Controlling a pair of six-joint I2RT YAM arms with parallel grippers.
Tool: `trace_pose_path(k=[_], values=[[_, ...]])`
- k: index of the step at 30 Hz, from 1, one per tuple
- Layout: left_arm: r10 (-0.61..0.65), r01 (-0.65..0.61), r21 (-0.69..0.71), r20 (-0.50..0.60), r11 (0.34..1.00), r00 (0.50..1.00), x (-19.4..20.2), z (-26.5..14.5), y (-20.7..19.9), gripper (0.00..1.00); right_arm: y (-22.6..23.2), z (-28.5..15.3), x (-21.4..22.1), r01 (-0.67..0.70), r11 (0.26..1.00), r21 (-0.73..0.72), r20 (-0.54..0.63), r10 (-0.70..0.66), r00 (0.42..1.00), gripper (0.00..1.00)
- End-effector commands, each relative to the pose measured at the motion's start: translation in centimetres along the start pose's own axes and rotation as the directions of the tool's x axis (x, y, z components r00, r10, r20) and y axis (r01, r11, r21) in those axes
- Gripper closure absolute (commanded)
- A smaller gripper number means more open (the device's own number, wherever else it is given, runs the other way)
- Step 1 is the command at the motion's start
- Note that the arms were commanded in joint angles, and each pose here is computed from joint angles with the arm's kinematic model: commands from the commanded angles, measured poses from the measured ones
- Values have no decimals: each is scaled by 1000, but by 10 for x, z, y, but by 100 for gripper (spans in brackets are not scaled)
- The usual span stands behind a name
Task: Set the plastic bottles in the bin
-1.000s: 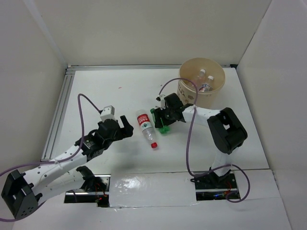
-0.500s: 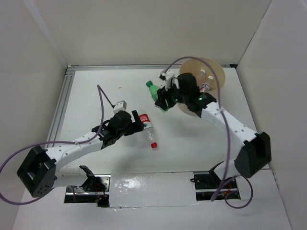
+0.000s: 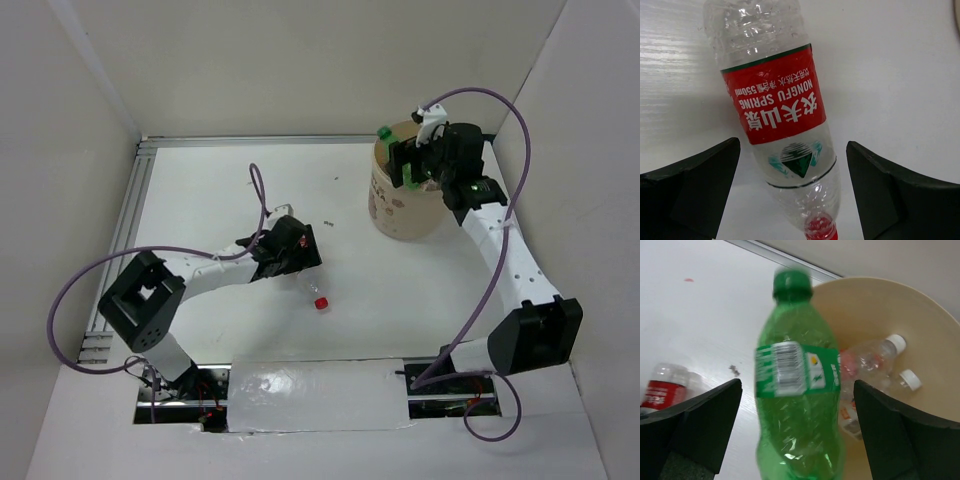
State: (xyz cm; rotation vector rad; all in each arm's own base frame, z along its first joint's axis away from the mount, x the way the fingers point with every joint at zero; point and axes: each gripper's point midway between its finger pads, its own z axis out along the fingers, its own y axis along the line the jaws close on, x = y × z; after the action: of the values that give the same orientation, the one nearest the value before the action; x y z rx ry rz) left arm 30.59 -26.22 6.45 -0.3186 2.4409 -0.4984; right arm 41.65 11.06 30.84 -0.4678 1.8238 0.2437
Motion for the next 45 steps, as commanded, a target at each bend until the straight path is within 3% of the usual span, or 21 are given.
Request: trace_pose_path(k=[1, 6, 10, 11, 14, 16, 17, 18, 20, 22, 25, 27, 29, 30, 32, 35, 37, 39, 43, 44, 45], values=[[24, -24, 18, 5, 1000, 1000, -6, 8, -17, 0, -23, -3, -5, 8, 1000, 24, 19, -8, 1000, 0], [67, -67, -9, -6, 998, 998, 3, 21, -17, 9, -14, -33, -18, 6, 999, -38, 84, -3, 996, 0], [87, -87, 12, -21, 996, 996, 6, 22, -25, 54, -16, -56, -16, -7, 999, -47, 105, 12, 994, 0], [102, -101, 21, -30, 995, 994, 8, 22, -26, 73, -23, -62, -11, -25, 999, -34, 104, 29, 994, 0], [145, -153, 138, 62, 979, 987, -21, -11, -70, 89, -32, -85, -4, -31, 999, -15, 112, 32, 993, 0], [184, -212, 228, 140, 950, 973, -45, -37, -103, 98, -41, -104, 11, -24, 999, 39, 99, 20, 995, 20], [166, -222, 292, 206, 930, 964, -69, -54, -132, 100, -43, -110, 17, -18, 998, 52, 99, 13, 995, 40], [162, -241, 352, 239, 905, 957, -80, -71, -154, 100, -40, -123, 16, 3, 998, 61, 124, -10, 992, 79], [137, -291, 440, 350, 849, 927, -118, -105, -198, 100, -34, -129, 41, 55, 998, 36, 79, -58, 995, 98], [72, -347, 557, 455, 755, 888, -154, -145, -255, 100, -12, -139, 75, 143, 988, -62, 2, -144, 990, 100], [21, -368, 613, 497, 699, 867, -171, -160, -282, 100, -2, -143, 101, 154, 982, -110, -55, -161, 985, 100], [-14, -375, 649, 511, 662, 859, -180, -159, -311, 100, 3, -147, 113, 146, 983, -112, -78, -155, 985, 95], [-68, -386, 672, 544, 632, 836, -196, -169, -335, 98, 7, -147, 131, 113, 986, -119, -121, -128, 984, 82], [-65, -374, 657, 542, 655, 838, -190, -144, -341, 96, 10, -149, 135, 99, 987, -126, -136, -116, 984, 79], [-121, -369, 659, 574, 655, 810, -208, -144, -354, 90, 13, -150, 146, 80, 989, -127, -162, -100, 982, 75], [-169, -294, 619, 578, 728, 799, -221, -106, -359, 83, 19, -155, 154, 62, 989, -135, -181, -86, 980, 68], [-195, -256, 596, 587, 761, 786, -227, -88, -358, 73, 23, -160, 156, 64, 989, -134, -179, -88, 980, 65], [-224, -232, 604, 582, 763, 782, -228, -74, -362, 53, 22, -163, 149, 81, 991, -107, -154, -97, 983, 61], [-208, -241, 584, 596, 775, 775, -229, -67, -362, 0, 20, -164, 150, 89, 991, -96, -151, -103, 983, 28], [-198, -251, 576, 603, 778, 773, -229, -68, -360, 0, 21, -164, 150, 79, 992, -95, -152, -92, 984, 15], [-205, -252, 581, 606, 774, 769, -232, -77, -360, 0, 21, -164, 150, 79, 992, -95, -152, -92, 984, 12]])
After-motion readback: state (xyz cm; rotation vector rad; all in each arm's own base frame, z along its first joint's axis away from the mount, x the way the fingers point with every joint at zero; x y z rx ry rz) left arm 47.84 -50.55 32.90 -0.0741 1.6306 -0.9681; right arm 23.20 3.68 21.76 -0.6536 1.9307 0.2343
